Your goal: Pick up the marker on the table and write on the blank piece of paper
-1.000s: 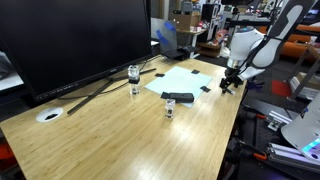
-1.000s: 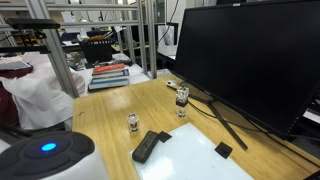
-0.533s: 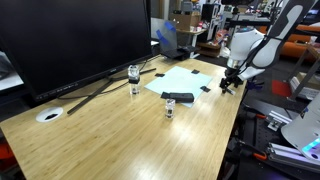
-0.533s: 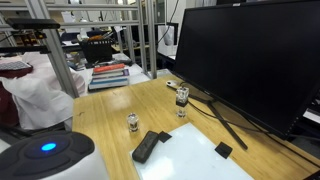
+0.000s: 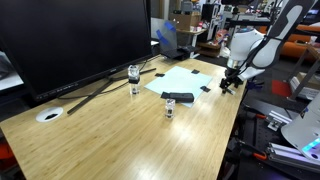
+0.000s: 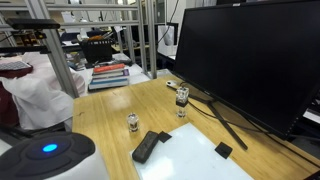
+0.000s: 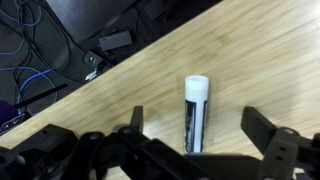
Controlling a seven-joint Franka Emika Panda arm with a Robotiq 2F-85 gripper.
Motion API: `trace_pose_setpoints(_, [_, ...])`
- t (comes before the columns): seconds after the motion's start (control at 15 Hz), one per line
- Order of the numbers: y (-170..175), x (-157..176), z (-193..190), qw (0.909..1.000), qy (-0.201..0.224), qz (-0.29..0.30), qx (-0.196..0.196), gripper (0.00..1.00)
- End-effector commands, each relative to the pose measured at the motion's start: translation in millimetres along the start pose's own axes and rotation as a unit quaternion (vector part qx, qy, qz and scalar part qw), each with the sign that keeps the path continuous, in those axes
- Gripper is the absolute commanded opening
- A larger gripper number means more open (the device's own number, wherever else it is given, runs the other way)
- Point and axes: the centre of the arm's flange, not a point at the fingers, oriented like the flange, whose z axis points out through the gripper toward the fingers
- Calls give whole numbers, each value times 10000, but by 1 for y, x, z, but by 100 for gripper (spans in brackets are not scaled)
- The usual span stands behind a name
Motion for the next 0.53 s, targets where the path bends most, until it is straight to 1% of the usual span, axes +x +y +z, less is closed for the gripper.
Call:
trace_pose_setpoints(0.0, [1, 4, 2, 9999, -19, 90, -54, 100])
trace_pose_setpoints(0.27, [2, 6, 2, 9999, -59, 106, -48, 100])
trace_pose_setpoints(0.33, [2, 6, 3, 9999, -61, 127, -30, 90])
trace_pose_setpoints(0.4, [4, 6, 3, 9998, -69, 175, -19, 74])
trace_pose_setpoints(0.47, [4, 7, 2, 9997, -69, 213, 4, 66])
